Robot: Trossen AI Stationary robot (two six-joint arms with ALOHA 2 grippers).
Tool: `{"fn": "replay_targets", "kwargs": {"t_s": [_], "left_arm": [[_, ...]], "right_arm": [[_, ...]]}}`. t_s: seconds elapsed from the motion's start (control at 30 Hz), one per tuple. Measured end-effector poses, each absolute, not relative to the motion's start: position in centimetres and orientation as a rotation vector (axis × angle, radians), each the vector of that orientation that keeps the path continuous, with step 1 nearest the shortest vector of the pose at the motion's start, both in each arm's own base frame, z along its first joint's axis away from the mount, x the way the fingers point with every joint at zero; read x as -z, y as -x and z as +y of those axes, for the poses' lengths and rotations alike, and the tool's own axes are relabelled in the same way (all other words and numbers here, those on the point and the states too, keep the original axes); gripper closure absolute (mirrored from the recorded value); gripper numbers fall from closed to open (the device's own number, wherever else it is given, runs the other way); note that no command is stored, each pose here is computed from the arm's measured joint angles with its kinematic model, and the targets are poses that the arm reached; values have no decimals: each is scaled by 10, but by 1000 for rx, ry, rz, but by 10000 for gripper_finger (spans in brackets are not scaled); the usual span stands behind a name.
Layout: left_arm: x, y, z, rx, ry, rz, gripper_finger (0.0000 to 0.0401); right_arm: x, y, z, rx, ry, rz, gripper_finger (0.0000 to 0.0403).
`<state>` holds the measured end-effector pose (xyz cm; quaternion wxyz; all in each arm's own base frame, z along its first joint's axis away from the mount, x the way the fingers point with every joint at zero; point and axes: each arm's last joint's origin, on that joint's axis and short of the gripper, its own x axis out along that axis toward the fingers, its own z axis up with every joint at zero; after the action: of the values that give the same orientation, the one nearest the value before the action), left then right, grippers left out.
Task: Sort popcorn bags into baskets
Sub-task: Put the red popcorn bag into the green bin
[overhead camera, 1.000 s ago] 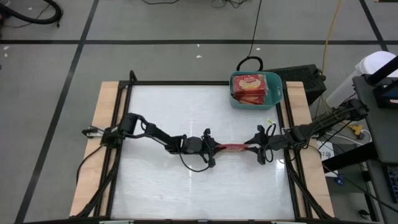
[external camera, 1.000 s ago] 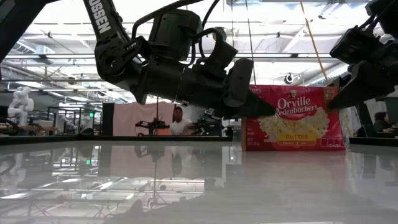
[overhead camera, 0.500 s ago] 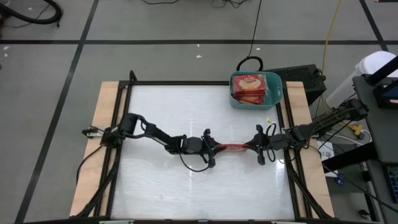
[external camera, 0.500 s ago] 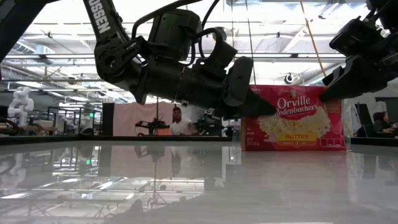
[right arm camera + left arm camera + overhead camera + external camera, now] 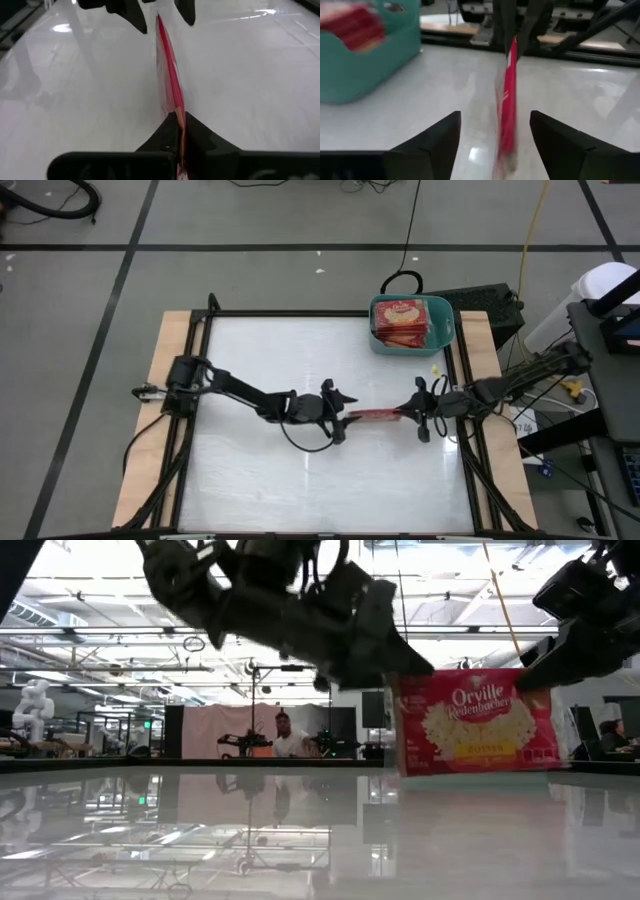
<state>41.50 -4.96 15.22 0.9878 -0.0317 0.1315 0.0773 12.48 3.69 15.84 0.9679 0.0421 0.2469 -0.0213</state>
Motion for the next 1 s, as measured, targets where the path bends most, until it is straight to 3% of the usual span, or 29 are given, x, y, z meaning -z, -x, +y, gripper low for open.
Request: {"fn": "replay_targets", "kwargs": {"t_s": [0.2, 0.53, 1.0], "left_arm": [[-181, -402, -44, -257, 43, 320, 152], [-182, -385, -50, -331, 111, 490, 195], [-192, -386, -74, -262, 80, 392, 233]], "right_arm": [[-179, -123, 32, 73, -106, 493, 403], [-256, -107, 20, 119, -71, 604, 403], [-373, -80, -12, 311, 169, 471, 403]]}}
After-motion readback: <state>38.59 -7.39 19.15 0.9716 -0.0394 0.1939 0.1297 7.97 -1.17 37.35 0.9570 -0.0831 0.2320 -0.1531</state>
